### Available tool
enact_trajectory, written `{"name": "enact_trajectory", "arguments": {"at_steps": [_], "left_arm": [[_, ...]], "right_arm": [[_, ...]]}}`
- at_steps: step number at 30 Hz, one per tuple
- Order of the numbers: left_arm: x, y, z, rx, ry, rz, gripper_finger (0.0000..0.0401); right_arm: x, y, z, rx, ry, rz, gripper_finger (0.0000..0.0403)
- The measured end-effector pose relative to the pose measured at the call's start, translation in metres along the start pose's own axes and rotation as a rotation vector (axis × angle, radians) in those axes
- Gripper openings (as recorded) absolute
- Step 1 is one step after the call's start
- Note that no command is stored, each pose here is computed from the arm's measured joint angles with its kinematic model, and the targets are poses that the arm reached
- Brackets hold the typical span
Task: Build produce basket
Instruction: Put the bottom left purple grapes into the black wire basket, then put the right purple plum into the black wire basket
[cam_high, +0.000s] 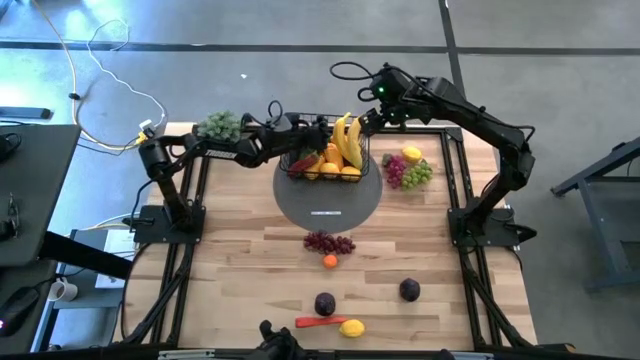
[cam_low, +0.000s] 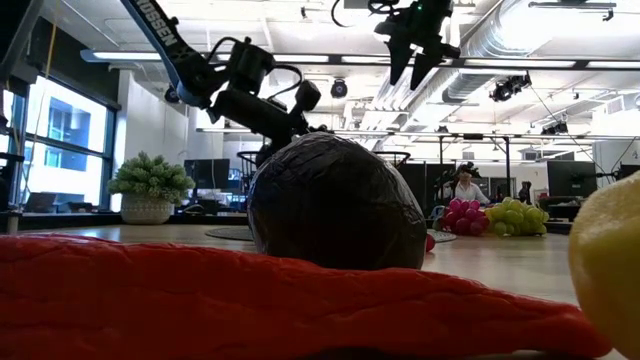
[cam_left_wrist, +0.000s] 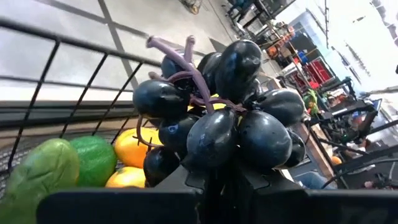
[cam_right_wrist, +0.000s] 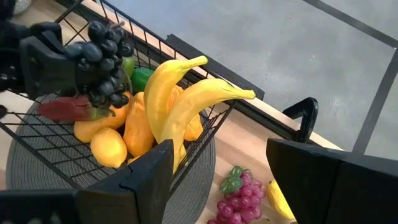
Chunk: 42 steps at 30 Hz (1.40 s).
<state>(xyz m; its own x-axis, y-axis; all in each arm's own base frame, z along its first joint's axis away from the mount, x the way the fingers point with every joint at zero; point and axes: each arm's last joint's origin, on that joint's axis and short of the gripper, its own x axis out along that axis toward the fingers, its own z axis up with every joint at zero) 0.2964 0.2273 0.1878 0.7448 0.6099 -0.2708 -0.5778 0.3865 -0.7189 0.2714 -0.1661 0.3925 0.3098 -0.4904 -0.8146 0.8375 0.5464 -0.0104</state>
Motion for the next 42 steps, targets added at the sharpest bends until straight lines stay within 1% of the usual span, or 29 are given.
{"name": "enact_trajectory", "arguments": {"at_steps": [3, 8, 13, 18, 22, 27, 29, 37, 39, 42], "left_arm": [[0.001, 0.002, -0.002, 0.000, 0.009, 0.006, 0.0022], [0.001, 0.002, -0.002, 0.078, 0.007, 0.011, 0.0023], [0.001, 0.004, -0.002, 0.090, 0.016, 0.023, 0.0036], [0.001, 0.003, -0.003, 0.127, 0.021, 0.018, 0.0068], [0.001, 0.003, -0.003, 0.133, 0.026, 0.012, 0.0102], [0.001, 0.003, -0.003, 0.195, 0.039, -0.002, 0.0136], [0.001, 0.003, -0.003, 0.201, 0.040, -0.002, 0.0145], [0.003, 0.002, -0.003, 0.207, 0.069, 0.014, 0.0150], [0.006, -0.004, 0.002, 0.243, 0.085, 0.011, 0.0150], [0.010, -0.013, 0.010, 0.318, 0.116, 0.040, 0.0150]], "right_arm": [[0.000, 0.000, -0.001, -0.001, 0.007, -0.001, 0.0238], [0.000, -0.001, -0.002, -0.005, 0.025, -0.002, 0.0238], [0.000, -0.001, -0.004, -0.010, 0.042, -0.009, 0.0238], [0.000, -0.002, -0.005, -0.013, 0.047, -0.011, 0.0238], [0.000, -0.002, -0.005, -0.021, 0.051, -0.012, 0.0238], [0.000, -0.002, -0.006, -0.029, 0.059, -0.016, 0.0238], [0.000, -0.002, -0.006, -0.038, 0.060, -0.016, 0.0238], [0.000, -0.002, -0.006, -0.050, 0.060, -0.016, 0.0238], [0.000, -0.002, -0.006, -0.063, 0.060, -0.015, 0.0238], [0.000, -0.002, -0.006, -0.068, 0.060, -0.015, 0.0238]]}}
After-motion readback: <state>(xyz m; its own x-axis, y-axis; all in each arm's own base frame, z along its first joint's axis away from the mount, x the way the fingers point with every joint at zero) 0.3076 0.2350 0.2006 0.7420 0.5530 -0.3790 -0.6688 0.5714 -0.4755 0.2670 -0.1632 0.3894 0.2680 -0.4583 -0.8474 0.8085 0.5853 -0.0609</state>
